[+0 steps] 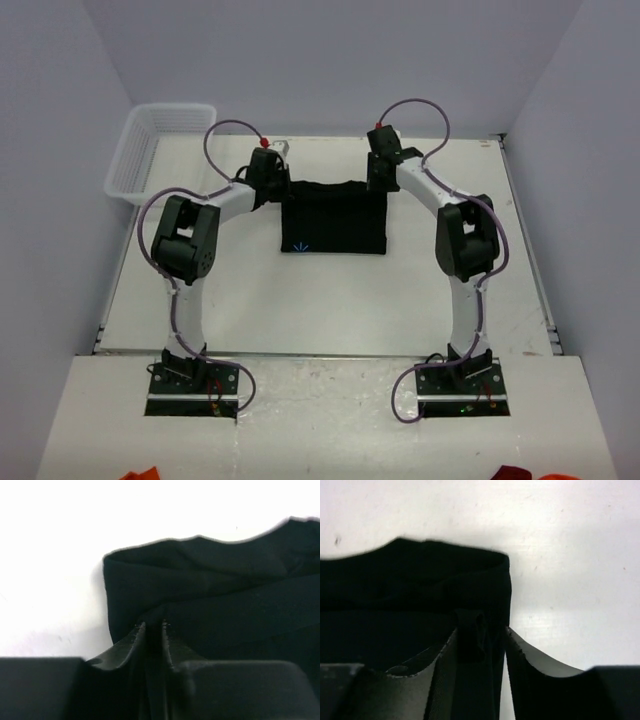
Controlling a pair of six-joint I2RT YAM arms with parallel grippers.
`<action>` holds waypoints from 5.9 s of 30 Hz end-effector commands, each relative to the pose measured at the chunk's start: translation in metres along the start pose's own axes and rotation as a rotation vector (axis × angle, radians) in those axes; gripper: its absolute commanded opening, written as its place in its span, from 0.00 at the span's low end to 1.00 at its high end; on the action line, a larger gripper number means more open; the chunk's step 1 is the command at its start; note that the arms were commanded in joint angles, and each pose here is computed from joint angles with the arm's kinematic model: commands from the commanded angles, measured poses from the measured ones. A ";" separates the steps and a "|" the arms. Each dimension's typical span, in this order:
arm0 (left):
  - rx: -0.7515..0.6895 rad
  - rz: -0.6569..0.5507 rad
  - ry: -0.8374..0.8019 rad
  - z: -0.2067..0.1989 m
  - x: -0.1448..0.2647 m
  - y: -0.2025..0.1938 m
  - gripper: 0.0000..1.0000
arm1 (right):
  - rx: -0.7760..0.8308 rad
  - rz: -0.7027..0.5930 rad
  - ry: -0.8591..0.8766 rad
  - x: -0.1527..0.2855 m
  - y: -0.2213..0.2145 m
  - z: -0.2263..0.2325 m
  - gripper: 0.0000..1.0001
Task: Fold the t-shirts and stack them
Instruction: Fold the long partially folded tshirt into a neat square, then smooth out wrinkles on the folded tshirt, then put the neatly folded tshirt into the corner of the board with the right arm
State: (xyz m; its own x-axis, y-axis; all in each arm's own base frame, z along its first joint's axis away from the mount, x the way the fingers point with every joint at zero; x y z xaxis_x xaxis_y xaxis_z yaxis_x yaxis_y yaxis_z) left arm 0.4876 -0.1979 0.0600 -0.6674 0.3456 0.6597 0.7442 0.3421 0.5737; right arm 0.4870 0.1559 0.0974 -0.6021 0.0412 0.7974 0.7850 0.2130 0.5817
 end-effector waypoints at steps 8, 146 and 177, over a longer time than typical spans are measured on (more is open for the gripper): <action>-0.125 -0.505 -0.070 -0.068 0.108 0.168 0.96 | 0.036 -0.221 -0.141 0.059 0.074 -0.050 0.79; 0.122 0.373 -0.138 0.023 0.119 -0.202 0.00 | -0.277 0.342 0.427 -0.027 -0.016 -0.014 0.08; 0.026 0.101 -0.223 -0.095 0.113 -0.075 0.00 | -0.235 0.190 0.640 0.068 -0.089 0.009 0.70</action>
State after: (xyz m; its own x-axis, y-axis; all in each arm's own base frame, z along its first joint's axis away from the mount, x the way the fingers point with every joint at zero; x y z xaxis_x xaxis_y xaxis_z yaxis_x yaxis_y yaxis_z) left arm 0.3479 -0.2616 0.1347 -0.5675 0.5755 0.5889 0.8193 0.3232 0.4736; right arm 0.3631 0.1410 0.0913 -0.2601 -0.4933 0.8300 0.9456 0.0437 0.3223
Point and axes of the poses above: each gripper's point midway between its finger pads, its own x axis back along the fingers, its own z axis along the line the jaws close on, y = z × x, the point moved 2 cm from there along x, back along the fingers, and after that the axes turned 15 degrees about x, right-handed, at the moved point
